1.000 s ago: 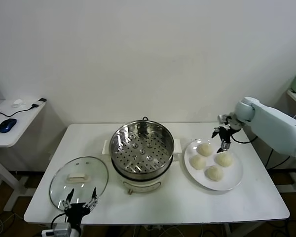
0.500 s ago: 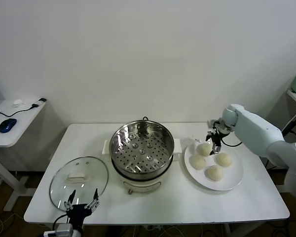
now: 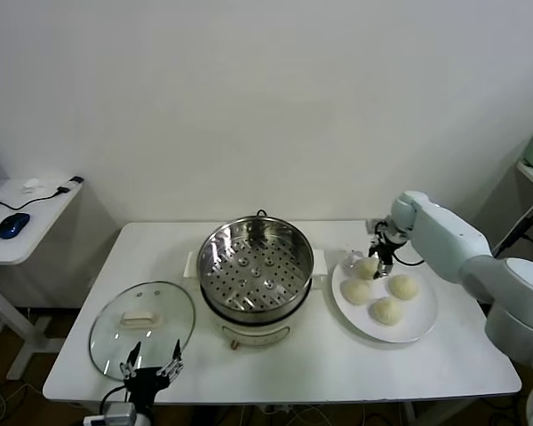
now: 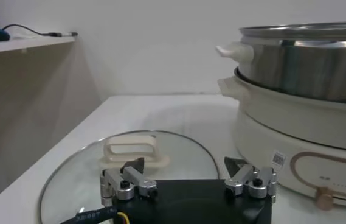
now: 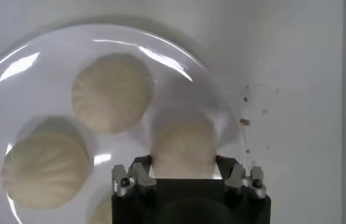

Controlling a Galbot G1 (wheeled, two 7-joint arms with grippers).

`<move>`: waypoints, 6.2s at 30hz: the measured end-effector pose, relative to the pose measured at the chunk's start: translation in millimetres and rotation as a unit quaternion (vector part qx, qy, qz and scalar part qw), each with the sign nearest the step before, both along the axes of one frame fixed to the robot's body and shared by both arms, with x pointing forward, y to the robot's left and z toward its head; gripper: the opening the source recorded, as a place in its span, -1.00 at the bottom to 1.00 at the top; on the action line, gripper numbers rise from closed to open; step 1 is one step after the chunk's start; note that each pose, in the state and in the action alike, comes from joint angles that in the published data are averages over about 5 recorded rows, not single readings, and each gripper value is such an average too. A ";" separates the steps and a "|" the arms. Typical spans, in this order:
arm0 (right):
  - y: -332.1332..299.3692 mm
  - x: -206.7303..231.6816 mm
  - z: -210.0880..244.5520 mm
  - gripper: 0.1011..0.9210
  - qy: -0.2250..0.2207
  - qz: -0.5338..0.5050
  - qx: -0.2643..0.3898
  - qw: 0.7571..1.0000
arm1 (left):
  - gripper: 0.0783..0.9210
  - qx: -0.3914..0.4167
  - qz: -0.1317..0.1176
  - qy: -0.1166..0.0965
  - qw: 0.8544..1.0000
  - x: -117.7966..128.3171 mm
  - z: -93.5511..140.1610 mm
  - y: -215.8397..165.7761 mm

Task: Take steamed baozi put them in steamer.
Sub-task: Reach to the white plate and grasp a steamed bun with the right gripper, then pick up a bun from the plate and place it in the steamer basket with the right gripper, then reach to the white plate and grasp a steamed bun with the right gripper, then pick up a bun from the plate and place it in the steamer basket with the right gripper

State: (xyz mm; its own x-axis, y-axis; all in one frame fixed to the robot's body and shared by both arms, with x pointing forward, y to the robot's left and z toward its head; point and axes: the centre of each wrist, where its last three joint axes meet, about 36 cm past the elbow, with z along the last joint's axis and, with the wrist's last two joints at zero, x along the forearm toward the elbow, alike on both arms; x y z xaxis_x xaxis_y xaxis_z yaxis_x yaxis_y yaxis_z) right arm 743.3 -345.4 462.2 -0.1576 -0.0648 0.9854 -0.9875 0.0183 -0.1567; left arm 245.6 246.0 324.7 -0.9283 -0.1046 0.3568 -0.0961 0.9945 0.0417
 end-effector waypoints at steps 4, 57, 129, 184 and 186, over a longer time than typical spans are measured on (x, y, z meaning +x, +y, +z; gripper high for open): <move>4.6 2.5 17.7 0.39 -0.009 0.006 0.008 1.000 | 0.77 0.002 0.002 -0.001 1.000 -0.2 0.4 0.1; 333.2 -3.1 124.2 0.69 -0.065 0.661 -0.041 0.747 | 0.77 0.029 0.002 -0.001 1.000 -8.6 0.3 -1.1; 45.4 -81.5 3.0 0.41 0.013 -0.022 0.040 0.999 | 0.77 0.032 0.015 -0.007 0.999 -19.0 -4.6 -7.0; 377.6 -99.9 118.9 0.41 -0.016 0.095 0.082 0.992 | 0.77 0.044 0.002 -0.020 0.999 -17.4 -1.4 -12.5; 378.9 -99.5 116.6 0.45 -0.017 0.096 0.082 0.992 | 0.77 0.044 0.002 -0.020 0.999 -17.6 -1.3 -12.9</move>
State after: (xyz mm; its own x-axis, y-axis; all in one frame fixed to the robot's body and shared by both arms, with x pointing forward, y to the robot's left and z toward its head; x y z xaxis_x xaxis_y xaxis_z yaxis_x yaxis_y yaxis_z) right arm 643.7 33.4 578.8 -0.1592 -0.2552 0.9537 -0.9697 -0.1410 -0.1996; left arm 228.0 233.2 323.4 -0.9411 -0.1369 0.3093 -0.1028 0.9869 0.1243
